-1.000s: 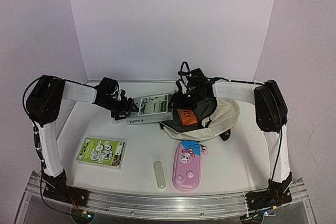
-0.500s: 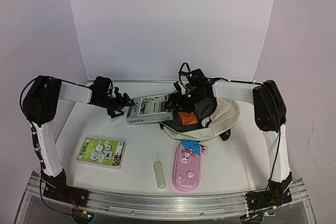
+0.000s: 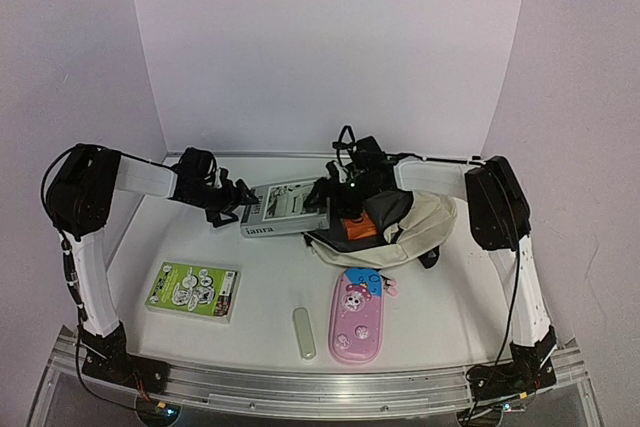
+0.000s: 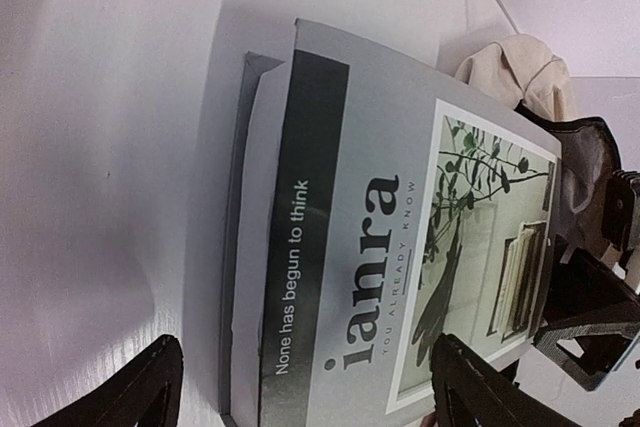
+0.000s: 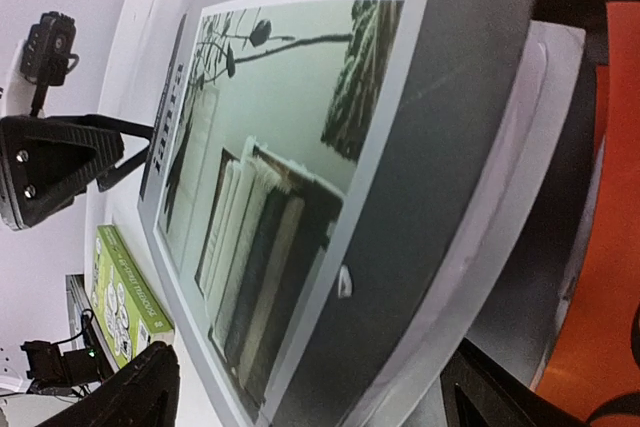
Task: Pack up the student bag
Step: Pick up the book from the center of the board.
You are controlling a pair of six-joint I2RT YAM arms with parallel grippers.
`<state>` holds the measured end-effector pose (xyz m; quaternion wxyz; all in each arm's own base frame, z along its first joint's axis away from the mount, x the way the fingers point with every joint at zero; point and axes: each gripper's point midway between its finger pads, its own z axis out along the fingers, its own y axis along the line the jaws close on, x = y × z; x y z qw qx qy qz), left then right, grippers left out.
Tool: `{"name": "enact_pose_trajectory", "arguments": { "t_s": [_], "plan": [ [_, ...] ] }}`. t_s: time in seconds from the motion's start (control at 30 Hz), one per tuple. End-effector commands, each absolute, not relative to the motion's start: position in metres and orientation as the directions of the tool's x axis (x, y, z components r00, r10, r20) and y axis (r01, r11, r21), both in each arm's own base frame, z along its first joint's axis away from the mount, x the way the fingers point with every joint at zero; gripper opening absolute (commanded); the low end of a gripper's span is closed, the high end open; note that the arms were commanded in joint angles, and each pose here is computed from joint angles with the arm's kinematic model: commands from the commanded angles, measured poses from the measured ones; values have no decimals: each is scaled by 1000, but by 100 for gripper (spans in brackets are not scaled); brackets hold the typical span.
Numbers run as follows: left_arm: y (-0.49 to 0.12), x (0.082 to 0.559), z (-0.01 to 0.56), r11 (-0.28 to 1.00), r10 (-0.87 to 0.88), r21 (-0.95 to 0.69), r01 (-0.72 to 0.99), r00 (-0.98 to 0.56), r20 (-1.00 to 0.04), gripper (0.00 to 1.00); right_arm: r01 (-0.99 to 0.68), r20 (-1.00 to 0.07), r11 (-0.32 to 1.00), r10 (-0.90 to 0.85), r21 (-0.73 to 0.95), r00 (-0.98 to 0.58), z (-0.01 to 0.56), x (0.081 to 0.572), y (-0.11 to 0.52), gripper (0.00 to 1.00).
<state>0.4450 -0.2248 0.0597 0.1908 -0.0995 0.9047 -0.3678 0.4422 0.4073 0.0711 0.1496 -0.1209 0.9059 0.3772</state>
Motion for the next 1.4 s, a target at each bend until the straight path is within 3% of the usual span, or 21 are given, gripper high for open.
{"name": "enact_pose_trajectory", "arguments": {
  "t_s": [0.0, 0.2, 0.37, 0.5, 0.7, 0.9, 0.97, 1.07, 1.17, 1.37],
  "plan": [
    [-233, 456, 67, 690, -315, -724, -3, -902, -296, 85, -300, -321, 648, -89, 700, -943, 58, 447, 421, 86],
    [-240, 458, 67, 665, -305, -747, 10, -909, -284, 83, -270, -286, 621, -76, 736, -955, 50, 449, 430, 83],
    [-244, 457, 68, 648, -296, -762, 17, -916, -272, 81, -260, -273, 576, -67, 775, -960, 61, 451, 432, 63],
    [-246, 459, 76, 630, -296, -775, 44, -910, -292, 80, -280, -307, 510, -33, 813, -951, 98, 456, 431, 54],
    [-251, 455, 99, 600, -290, -794, 94, -900, -326, 78, -328, -363, 438, -5, 837, -932, 145, 456, 434, 54],
    [-263, 449, 139, 551, -275, -814, 182, -882, -383, 77, -296, -322, 377, 7, 878, -947, 159, 448, 437, 60],
    [-264, 448, 148, 543, -275, -815, 200, -875, -398, 76, -322, -348, 356, 12, 877, -937, 171, 449, 437, 56],
    [-264, 444, 161, 537, -275, -813, 222, -866, -418, 75, -331, -363, 350, 26, 876, -932, 184, 451, 431, 43],
    [-260, 438, 177, 534, -287, -811, 241, -850, -442, 79, -335, -371, 337, 49, 880, -927, 202, 456, 417, 34],
    [-253, 412, 223, 481, -310, -824, 299, -821, -479, 91, -420, -451, 275, 56, 865, -891, 262, 447, 383, 28]
  ]
}}
